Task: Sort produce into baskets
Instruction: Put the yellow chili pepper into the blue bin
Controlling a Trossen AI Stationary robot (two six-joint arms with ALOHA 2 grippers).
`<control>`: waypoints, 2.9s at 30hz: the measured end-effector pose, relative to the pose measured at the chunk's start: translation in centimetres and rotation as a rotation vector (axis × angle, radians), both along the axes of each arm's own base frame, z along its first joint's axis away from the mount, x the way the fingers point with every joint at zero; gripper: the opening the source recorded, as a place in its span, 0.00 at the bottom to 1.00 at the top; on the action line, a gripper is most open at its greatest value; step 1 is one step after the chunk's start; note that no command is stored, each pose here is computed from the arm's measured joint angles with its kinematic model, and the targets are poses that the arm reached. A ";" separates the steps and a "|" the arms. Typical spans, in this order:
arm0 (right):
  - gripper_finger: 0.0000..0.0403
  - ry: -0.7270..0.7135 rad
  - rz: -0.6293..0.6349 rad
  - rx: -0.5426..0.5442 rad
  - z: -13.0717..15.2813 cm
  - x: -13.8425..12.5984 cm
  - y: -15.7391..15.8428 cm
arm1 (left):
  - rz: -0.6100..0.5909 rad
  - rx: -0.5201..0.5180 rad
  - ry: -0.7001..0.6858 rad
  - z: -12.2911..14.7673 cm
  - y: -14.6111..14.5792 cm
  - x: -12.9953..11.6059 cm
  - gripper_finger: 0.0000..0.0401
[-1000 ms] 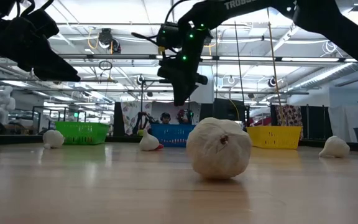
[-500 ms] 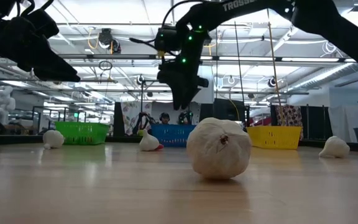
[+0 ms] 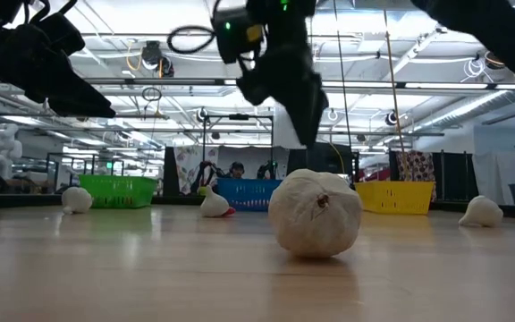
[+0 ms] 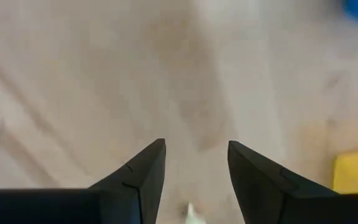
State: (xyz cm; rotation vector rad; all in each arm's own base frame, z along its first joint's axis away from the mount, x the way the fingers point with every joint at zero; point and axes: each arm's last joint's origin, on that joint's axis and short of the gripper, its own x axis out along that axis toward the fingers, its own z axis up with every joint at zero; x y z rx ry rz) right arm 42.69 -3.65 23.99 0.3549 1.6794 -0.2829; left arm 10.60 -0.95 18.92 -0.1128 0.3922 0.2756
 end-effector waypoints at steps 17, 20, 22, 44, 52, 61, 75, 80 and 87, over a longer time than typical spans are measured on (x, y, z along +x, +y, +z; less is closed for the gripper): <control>0.41 -0.047 0.176 -0.016 2.1 -2.5 16.5 | 0.015 -0.020 0.048 -0.5 0.0 -0.2 0.54; 0.41 -0.038 0.110 0.003 2.3 -3.6 19.2 | 0.019 -0.029 0.044 -0.5 0.0 -0.2 0.54; 0.41 -0.017 0.047 0.026 2.3 -4.4 21.0 | 0.019 -0.029 0.043 -0.5 0.0 -0.2 0.54; 0.41 0.400 -0.265 0.043 -3.2 -12.5 29.2 | -0.043 0.067 -0.089 1.0 -0.1 0.4 0.54; 0.41 0.240 -0.487 0.078 0.2 -16.9 27.3 | -0.048 0.074 -0.087 1.0 -0.1 0.4 0.54; 0.41 0.103 -0.849 0.201 -1.8 -20.4 27.5 | -0.047 0.071 -0.075 0.9 -0.1 0.4 0.54; 0.41 0.076 -0.800 0.290 -6.0 -19.7 28.7 | -0.048 0.073 -0.072 0.8 -0.1 0.4 0.54; 0.41 0.075 -0.749 0.269 -7.2 -19.4 28.9 | -0.048 0.074 -0.071 0.8 -0.1 0.4 0.54; 0.41 0.018 -0.725 0.240 -7.7 -19.1 28.7 | -0.050 0.078 -0.071 0.8 -0.1 0.4 0.54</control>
